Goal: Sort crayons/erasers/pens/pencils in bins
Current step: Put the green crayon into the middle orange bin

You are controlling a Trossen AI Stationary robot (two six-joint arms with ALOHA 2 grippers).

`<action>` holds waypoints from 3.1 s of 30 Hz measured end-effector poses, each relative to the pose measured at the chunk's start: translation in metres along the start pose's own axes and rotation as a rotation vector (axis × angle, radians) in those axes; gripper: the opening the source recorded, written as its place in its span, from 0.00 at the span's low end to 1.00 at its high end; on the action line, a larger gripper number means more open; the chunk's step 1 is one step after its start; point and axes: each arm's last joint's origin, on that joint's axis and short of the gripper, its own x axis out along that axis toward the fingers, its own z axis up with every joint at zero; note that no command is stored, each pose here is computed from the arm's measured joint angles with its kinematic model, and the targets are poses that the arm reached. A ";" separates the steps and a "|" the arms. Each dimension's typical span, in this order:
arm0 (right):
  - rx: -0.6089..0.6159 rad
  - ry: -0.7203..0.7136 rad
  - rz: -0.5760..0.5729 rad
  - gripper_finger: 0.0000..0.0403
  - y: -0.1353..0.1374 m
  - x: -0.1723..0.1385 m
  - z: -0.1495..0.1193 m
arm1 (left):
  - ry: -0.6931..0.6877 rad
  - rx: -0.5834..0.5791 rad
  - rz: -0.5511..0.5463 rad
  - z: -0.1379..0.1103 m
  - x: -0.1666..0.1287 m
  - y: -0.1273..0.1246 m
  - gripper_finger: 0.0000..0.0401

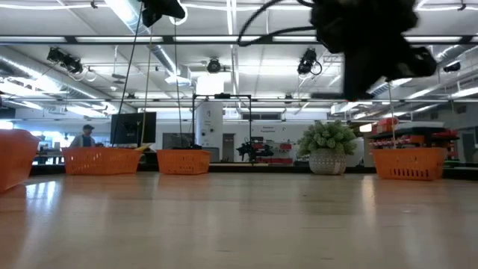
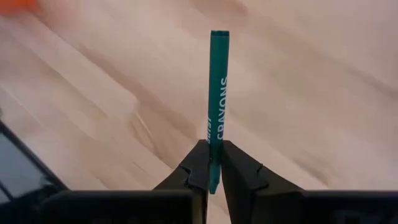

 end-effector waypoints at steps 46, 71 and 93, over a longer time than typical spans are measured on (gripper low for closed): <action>0.028 -0.410 0.267 0.09 0.055 0.023 0.295 | -0.235 0.079 0.133 0.001 -0.060 0.009 0.05; 0.415 -0.452 0.203 0.09 0.006 0.093 0.352 | -0.217 -0.067 0.040 -0.010 -0.074 -0.005 0.05; 0.477 -0.442 0.149 0.20 0.000 0.095 0.350 | -0.188 0.019 0.005 -0.012 -0.074 -0.006 0.10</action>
